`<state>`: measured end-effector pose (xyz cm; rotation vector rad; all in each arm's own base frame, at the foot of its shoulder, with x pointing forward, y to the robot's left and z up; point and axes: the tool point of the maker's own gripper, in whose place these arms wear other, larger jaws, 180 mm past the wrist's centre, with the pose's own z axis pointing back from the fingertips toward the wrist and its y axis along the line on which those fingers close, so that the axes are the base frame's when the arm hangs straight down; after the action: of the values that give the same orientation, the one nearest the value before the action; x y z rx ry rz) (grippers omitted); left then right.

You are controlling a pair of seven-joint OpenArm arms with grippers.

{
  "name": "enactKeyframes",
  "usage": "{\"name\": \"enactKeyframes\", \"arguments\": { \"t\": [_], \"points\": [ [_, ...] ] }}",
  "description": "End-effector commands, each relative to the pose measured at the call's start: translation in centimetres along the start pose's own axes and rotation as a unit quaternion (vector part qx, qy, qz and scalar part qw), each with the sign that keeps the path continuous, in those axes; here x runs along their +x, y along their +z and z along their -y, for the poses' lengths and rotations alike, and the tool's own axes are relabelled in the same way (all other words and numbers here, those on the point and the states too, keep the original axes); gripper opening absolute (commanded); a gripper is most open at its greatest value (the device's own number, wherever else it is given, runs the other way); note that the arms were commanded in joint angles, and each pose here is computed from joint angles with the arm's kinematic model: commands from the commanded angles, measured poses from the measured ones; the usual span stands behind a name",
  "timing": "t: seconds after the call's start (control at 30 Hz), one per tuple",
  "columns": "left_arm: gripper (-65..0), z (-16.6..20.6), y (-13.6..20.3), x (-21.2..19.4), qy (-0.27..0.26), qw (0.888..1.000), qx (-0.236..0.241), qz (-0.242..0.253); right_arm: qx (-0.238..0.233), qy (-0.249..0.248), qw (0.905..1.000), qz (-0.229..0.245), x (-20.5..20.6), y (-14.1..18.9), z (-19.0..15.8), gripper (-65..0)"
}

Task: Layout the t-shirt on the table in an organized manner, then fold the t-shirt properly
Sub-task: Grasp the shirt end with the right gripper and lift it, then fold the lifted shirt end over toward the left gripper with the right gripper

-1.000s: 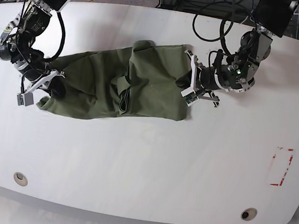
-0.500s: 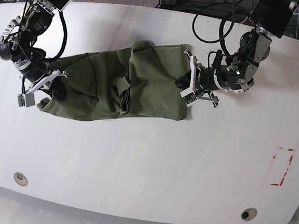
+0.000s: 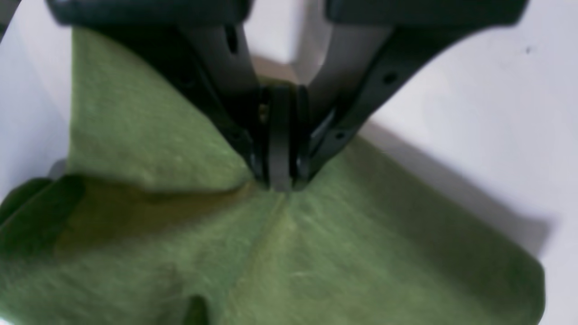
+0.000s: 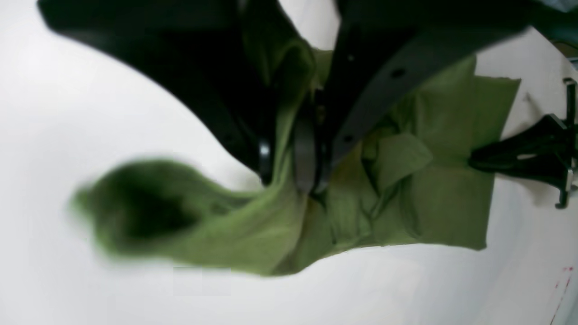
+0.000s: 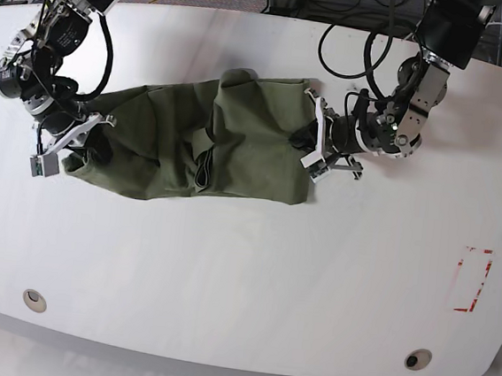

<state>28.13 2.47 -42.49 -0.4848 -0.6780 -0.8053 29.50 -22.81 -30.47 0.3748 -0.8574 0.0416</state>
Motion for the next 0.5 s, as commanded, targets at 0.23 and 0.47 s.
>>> {"name": "enactKeyframes", "arguments": {
  "t": [0.23, 0.47],
  "points": [
    [-65.0, -0.7, 0.2, -1.1, -0.012, 0.999, 0.013, -0.032, 0.005, 0.047, 0.9982, 0.036, 2.8, 1.2, -2.3, -65.0],
    [-65.0, -0.7, 0.2, -1.1, -0.012, 0.999, 0.013, -0.032, 0.042, 0.061, 0.9969, 0.028, 2.6, -0.1, -5.1, -65.0]
  ]
}}
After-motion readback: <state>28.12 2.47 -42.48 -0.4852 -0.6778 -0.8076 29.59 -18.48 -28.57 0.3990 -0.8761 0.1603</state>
